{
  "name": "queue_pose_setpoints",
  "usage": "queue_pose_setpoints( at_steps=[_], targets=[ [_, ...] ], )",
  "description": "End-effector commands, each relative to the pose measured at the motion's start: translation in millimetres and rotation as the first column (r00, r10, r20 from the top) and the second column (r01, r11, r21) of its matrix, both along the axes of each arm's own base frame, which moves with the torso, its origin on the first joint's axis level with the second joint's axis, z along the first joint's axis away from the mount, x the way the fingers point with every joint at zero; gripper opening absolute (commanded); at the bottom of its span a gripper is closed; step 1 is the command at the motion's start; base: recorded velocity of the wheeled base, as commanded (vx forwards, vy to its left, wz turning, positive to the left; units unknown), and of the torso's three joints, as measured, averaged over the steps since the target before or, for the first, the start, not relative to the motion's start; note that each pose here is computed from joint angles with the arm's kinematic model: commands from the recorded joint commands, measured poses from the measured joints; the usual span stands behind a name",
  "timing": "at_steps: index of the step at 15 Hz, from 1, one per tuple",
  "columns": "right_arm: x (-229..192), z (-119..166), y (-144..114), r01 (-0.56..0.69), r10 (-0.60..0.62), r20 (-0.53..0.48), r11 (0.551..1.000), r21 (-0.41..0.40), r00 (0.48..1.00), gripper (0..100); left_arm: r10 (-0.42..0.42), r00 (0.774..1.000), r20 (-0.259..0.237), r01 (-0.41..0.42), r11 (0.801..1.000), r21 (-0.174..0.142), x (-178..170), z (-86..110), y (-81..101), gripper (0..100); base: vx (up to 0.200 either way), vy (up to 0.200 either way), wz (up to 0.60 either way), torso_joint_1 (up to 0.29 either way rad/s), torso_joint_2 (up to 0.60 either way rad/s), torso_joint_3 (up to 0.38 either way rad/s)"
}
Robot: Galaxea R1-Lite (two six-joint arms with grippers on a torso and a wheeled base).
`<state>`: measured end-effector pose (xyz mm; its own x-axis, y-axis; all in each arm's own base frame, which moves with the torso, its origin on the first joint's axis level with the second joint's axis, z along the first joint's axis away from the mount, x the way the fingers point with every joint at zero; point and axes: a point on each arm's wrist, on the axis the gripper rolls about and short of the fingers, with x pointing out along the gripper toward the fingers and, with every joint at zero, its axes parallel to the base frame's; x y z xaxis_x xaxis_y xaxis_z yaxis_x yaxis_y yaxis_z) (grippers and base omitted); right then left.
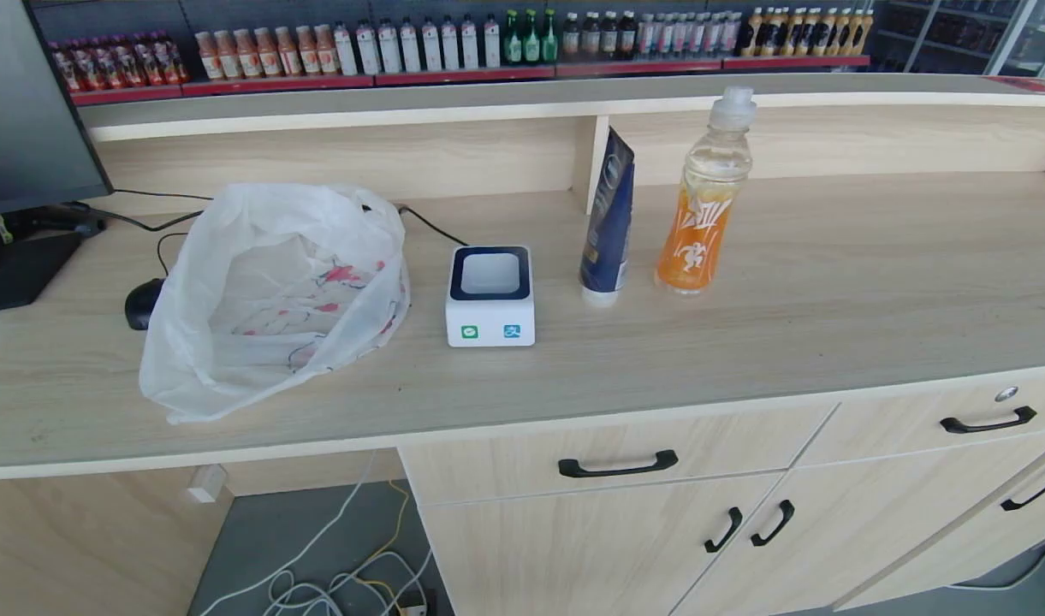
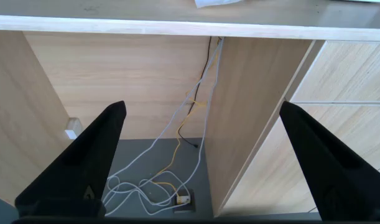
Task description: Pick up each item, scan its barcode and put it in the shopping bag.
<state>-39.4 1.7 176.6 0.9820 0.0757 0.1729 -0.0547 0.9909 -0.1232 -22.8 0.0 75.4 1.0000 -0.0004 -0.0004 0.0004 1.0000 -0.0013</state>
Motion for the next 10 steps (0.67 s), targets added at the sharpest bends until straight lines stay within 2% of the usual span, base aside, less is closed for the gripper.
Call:
queue_pose_setpoints(
  at_steps=[1, 4, 10],
  targets=[
    [15.3, 29.9, 0.6, -0.022, 0.021, -0.039, 0.999, -0.024, 0.999, 100, 0.000, 1.000, 0.000, 0.000, 1.000, 0.000, 0.0, 0.0, 0.0, 100, 0.000, 0.000, 0.00, 0.000, 0.00, 0.000],
    [25.5, 56.6, 2.0, -0.080, 0.078, -0.028, 0.995, -0.065, 0.997, 100, 0.000, 1.000, 0.000, 0.000, 1.000, 0.000, 0.0, 0.0, 0.0, 100, 0.000, 0.000, 0.00, 0.000, 0.00, 0.000],
    [45.8, 76.0, 3.0, -0.127, 0.128, -0.004, 0.983, -0.135, 0.992, 100, 0.000, 1.000, 0.000, 0.000, 1.000, 0.000, 0.0, 0.0, 0.0, 100, 0.000, 0.000, 0.00, 0.000, 0.00, 0.000]
  ],
)
